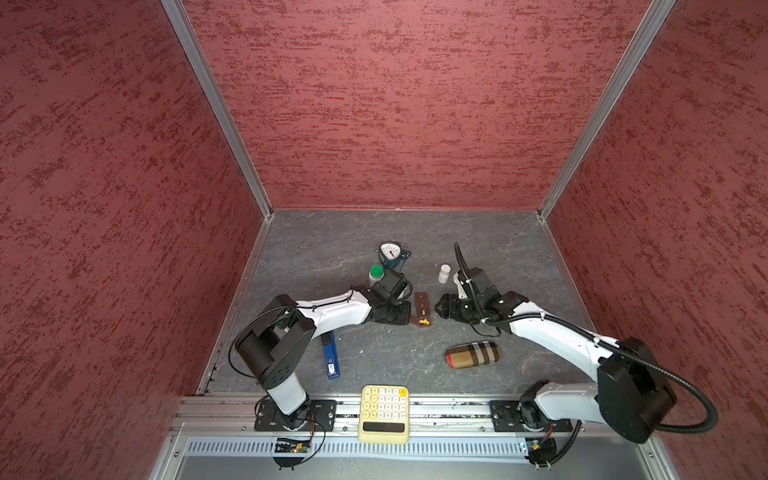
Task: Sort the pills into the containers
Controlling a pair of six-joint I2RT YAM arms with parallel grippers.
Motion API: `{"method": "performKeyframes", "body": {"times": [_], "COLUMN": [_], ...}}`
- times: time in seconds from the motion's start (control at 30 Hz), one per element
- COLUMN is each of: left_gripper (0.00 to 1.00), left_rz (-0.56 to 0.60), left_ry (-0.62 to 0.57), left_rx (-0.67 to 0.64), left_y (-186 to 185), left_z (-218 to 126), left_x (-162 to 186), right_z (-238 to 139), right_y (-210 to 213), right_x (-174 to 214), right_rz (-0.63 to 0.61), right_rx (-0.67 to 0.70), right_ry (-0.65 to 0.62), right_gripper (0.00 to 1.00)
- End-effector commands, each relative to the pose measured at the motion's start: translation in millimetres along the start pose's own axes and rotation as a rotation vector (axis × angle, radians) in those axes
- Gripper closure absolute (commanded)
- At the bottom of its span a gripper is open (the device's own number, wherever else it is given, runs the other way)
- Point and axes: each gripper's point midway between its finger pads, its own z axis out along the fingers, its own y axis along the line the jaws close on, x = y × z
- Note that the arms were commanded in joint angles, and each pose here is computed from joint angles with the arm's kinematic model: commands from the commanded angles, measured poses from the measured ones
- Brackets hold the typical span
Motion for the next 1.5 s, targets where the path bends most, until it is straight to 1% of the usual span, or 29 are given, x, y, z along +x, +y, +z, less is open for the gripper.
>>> {"method": "performKeyframes", "body": {"times": [0.0, 0.17, 0.33, 0.57, 0.67, 0.83, 0.93, 1.0, 1.1, 1.37, 1.47], "left_gripper": [0.77, 0.76, 0.73, 0.70, 0.68, 0.67, 0.67, 0.67, 0.67, 0.68, 0.70], "left_rz": [0.008, 0.014, 0.016, 0.003, -0.004, -0.012, -0.021, -0.024, -0.031, -0.043, -0.046], "left_ry": [-0.021, -0.024, -0.010, 0.007, 0.014, 0.026, 0.034, 0.036, 0.037, 0.048, 0.053], "left_rx": [0.050, 0.075, 0.121, 0.139, 0.147, 0.140, 0.131, 0.132, 0.132, 0.140, 0.145], "left_y": [-16, -26, -37, -39, -40, -36, -32, -31, -29, -28, -29], "left_z": [-2, -4, -3, 11, 16, 21, 24, 25, 27, 31, 32], "left_x": [-9, -12, -11, -10, -10, -8, -6, -6, -6, -6, -5], "right_z": [1, 4, 9, 5, 1, 6, 16, 23, 37, 52, 55], "right_y": [1, 1, 2, 6, 11, 17, 20, 21, 16, 17, 17], "right_x": [-3, -3, -2, -8, -11, -10, -4, 1, 7, 9, 11], "right_rz": [-0.005, -0.007, -0.014, -0.030, -0.035, -0.049, -0.056, -0.059, -0.054, -0.055, -0.055], "right_rx": [-0.016, -0.023, -0.034, -0.047, -0.072, -0.109, -0.134, -0.150, -0.139, -0.153, -0.156], "right_ry": [-0.003, 0.005, 0.022, 0.009, -0.001, 0.020, 0.063, 0.094, 0.135, 0.173, 0.186], "right_gripper": [0.31, 0.31, 0.30, 0.29, 0.29, 0.29, 0.32, 0.36, 0.39, 0.50, 0.53]}}
